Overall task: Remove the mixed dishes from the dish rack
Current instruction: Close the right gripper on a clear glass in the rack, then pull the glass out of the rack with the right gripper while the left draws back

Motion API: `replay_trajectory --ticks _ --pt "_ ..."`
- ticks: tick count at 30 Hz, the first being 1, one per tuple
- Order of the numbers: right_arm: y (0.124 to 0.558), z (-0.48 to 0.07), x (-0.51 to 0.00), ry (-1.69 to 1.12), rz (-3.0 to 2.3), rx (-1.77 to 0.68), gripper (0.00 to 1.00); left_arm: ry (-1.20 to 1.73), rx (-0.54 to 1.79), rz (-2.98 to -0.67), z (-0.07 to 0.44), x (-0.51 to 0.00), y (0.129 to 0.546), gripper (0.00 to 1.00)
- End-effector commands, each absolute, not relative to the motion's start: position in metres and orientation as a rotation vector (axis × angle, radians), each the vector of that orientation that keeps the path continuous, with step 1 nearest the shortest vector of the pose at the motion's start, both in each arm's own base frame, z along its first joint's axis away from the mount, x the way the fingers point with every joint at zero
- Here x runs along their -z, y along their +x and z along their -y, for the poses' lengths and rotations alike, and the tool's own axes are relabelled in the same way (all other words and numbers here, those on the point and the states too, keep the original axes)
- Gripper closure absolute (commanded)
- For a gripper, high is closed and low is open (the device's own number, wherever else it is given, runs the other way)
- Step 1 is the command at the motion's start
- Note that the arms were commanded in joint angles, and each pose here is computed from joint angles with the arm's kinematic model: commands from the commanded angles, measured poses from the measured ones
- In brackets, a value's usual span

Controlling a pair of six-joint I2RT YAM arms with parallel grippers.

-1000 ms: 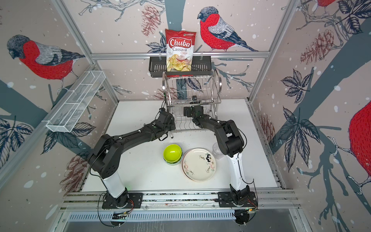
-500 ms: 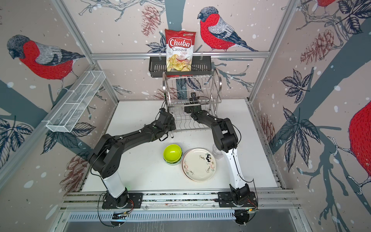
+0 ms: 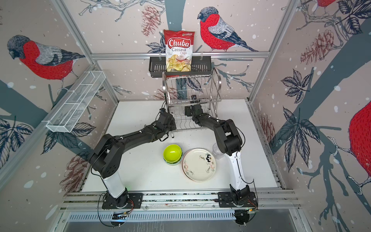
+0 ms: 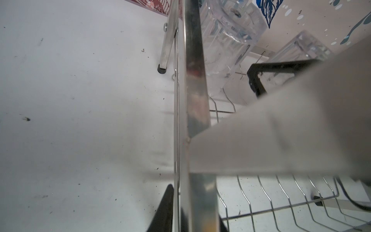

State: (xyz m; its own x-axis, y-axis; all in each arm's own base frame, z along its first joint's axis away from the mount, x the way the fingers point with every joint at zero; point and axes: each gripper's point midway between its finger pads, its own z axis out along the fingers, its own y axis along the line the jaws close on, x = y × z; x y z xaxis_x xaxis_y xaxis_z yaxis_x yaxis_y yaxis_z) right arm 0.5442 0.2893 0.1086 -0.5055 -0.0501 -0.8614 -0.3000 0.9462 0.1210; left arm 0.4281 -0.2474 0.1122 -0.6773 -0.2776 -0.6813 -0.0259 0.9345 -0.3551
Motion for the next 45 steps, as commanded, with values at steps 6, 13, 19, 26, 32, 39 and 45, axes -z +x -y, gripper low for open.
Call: replay_trajectory --ticks 6,13,19,26,32,39,45 --pt "0.494 -0.301 -0.119 -0.198 -2.132 -0.446 0.74 -0.238 0.311 -2.433 0.23 -0.077 0.402 1.0" --pt "0.465 -0.316 -0.135 -0.164 -2.121 -0.55 0.76 -0.245 0.268 -2.432 0.222 -0.074 0.399 1.0" --pt "0.45 -0.322 -0.154 -0.085 -2.114 -0.702 0.76 -0.237 0.253 -2.434 0.219 -0.073 0.397 1.0" --pt "0.436 -0.32 -0.173 -0.03 -2.096 -0.787 0.77 -0.237 0.249 -2.43 0.216 -0.073 0.393 0.99" --pt "0.42 -0.311 -0.188 -0.003 -2.083 -0.832 0.78 -0.239 0.254 -2.425 0.213 -0.075 0.389 0.8" --pt "0.39 -0.301 -0.197 0.024 -2.084 -0.885 0.78 -0.248 0.294 -2.416 0.212 -0.082 0.382 0.52" --pt "0.367 -0.291 -0.209 0.032 -2.065 -0.886 0.78 -0.274 0.315 -2.41 0.202 -0.09 0.367 0.31"
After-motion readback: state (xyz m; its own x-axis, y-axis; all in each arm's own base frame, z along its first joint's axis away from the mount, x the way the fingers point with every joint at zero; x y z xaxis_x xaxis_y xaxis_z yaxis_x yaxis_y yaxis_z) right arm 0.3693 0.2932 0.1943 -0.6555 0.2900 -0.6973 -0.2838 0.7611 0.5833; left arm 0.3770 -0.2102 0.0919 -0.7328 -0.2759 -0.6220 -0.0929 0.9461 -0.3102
